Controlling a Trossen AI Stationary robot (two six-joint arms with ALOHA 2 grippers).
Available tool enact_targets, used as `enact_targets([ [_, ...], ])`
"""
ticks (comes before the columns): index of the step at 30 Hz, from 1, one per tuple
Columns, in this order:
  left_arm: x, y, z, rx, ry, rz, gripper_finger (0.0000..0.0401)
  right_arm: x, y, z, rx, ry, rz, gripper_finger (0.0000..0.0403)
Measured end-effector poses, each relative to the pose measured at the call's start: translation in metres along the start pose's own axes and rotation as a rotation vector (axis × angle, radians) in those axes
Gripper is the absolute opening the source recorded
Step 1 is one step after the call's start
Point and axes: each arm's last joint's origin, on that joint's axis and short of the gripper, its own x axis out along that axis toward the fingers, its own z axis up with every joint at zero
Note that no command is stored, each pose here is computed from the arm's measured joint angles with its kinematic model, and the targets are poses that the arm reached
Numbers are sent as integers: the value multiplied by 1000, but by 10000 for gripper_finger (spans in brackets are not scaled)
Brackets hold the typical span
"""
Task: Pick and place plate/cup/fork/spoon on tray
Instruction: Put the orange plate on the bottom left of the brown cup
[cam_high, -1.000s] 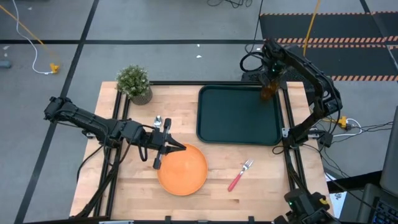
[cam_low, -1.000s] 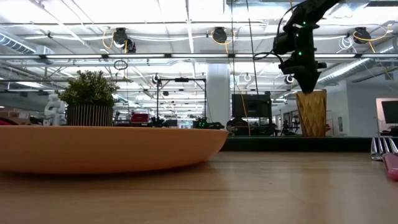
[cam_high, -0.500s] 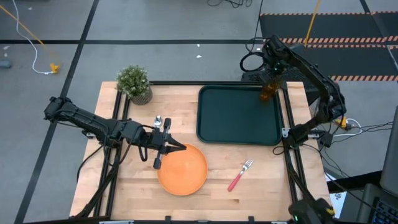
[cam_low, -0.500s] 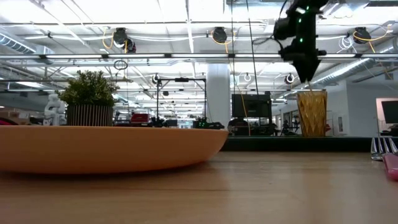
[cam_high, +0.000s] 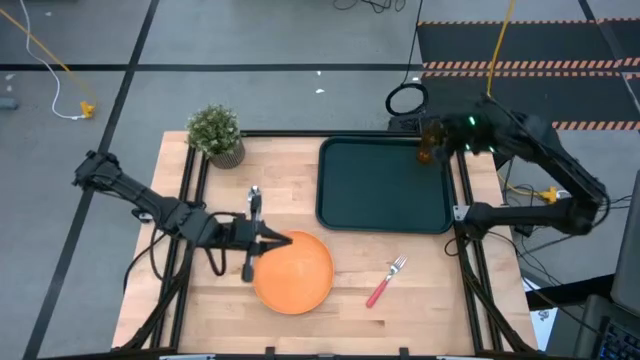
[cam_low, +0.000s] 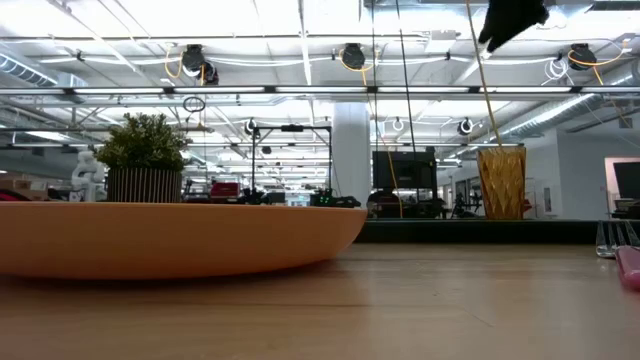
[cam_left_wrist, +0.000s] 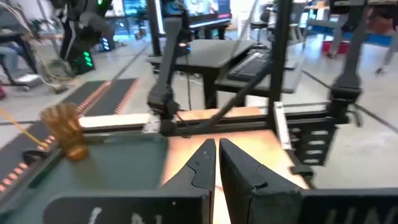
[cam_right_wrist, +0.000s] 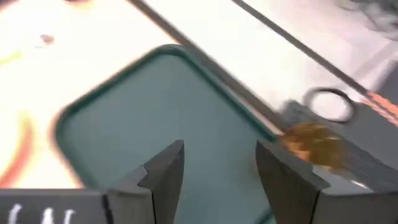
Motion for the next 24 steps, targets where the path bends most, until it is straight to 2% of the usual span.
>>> enact_targets([
  [4,7,-20,-12,-15,46,-30,24,-4,21,-23,-34,-48,145,192],
  [8,22,-44,-32,-30,148,-65,24,9,46,-39,-105,-103,283,192],
  [10,30,-57,-42,-38,246,-72,24,18,61,-46,-163,-147,360,192],
  [14,43,-79,-52,-89,450,-46,24,36,95,-63,-356,-245,525,192],
  [16,49,-91,-54,-104,537,-39,24,42,109,-71,-401,-288,608,192],
  [18,55,-103,-58,-111,620,-91,26,46,121,-80,-434,-313,661,192],
  [21,64,-124,-67,-123,716,-210,50,52,135,-96,-472,-294,717,192],
  [24,71,-138,-80,-148,794,-238,103,54,146,-111,-488,-260,768,192],
])
